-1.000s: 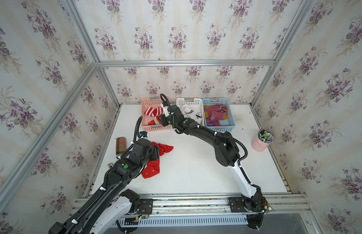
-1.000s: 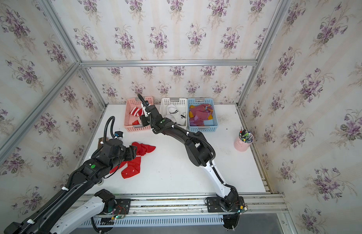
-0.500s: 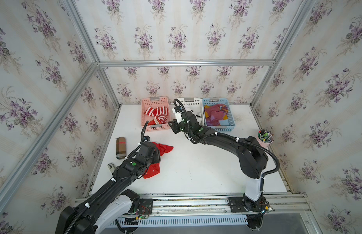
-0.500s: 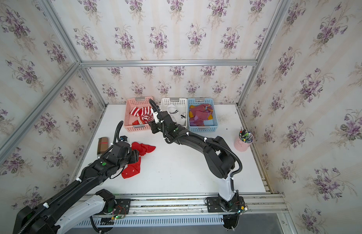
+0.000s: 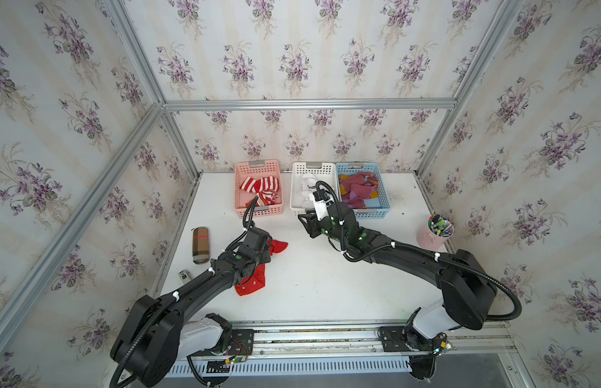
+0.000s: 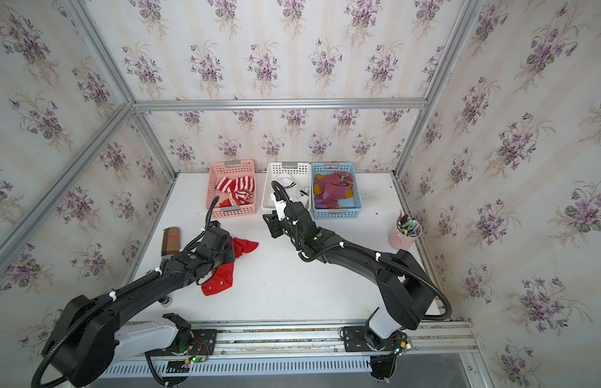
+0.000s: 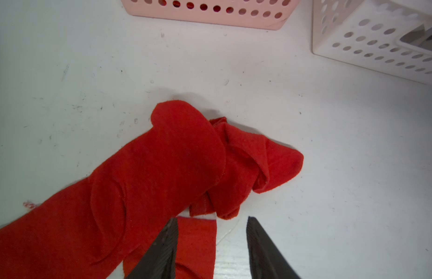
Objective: Sort the socks into the basket by color
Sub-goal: Pick up the sock at the center of the board.
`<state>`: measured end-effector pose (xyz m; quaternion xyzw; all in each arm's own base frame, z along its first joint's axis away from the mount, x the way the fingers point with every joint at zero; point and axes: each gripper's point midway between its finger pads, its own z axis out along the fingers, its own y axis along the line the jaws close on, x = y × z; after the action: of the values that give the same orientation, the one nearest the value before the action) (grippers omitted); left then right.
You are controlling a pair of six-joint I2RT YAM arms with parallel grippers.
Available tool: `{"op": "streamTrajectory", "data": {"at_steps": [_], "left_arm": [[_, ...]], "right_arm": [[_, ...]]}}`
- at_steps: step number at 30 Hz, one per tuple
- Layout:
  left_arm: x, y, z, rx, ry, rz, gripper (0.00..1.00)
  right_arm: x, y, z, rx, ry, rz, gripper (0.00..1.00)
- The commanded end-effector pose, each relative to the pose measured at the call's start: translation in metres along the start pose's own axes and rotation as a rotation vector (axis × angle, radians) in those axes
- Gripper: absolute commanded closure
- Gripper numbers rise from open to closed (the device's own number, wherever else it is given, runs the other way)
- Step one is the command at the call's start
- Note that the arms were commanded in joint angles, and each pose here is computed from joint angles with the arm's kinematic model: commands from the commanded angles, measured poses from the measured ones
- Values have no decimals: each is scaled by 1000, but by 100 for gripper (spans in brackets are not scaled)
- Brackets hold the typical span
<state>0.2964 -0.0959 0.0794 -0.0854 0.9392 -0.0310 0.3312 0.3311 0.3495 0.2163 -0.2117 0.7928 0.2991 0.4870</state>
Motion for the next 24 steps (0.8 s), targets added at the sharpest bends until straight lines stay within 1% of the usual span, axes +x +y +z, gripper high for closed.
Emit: {"op": "streamTrajectory", "data": {"at_steps": [1, 7, 10, 12, 24], "left_arm": [[-17, -3, 7, -24, -40, -1, 54], [-19, 2, 23, -92, -8, 23, 57], [-21, 0, 27, -90, -9, 27, 57], [-16, 0, 35, -101, 15, 38, 57], [-12, 4, 44, -135, 40, 54, 63]], "right_arm": [[-5, -4, -11, 23, -36, 23, 59], [8, -15, -25, 63, -27, 34, 59], [15, -19, -29, 79, -16, 38, 59], [19, -21, -30, 85, -10, 42, 59], [28, -27, -36, 106, -7, 54, 59]]}}
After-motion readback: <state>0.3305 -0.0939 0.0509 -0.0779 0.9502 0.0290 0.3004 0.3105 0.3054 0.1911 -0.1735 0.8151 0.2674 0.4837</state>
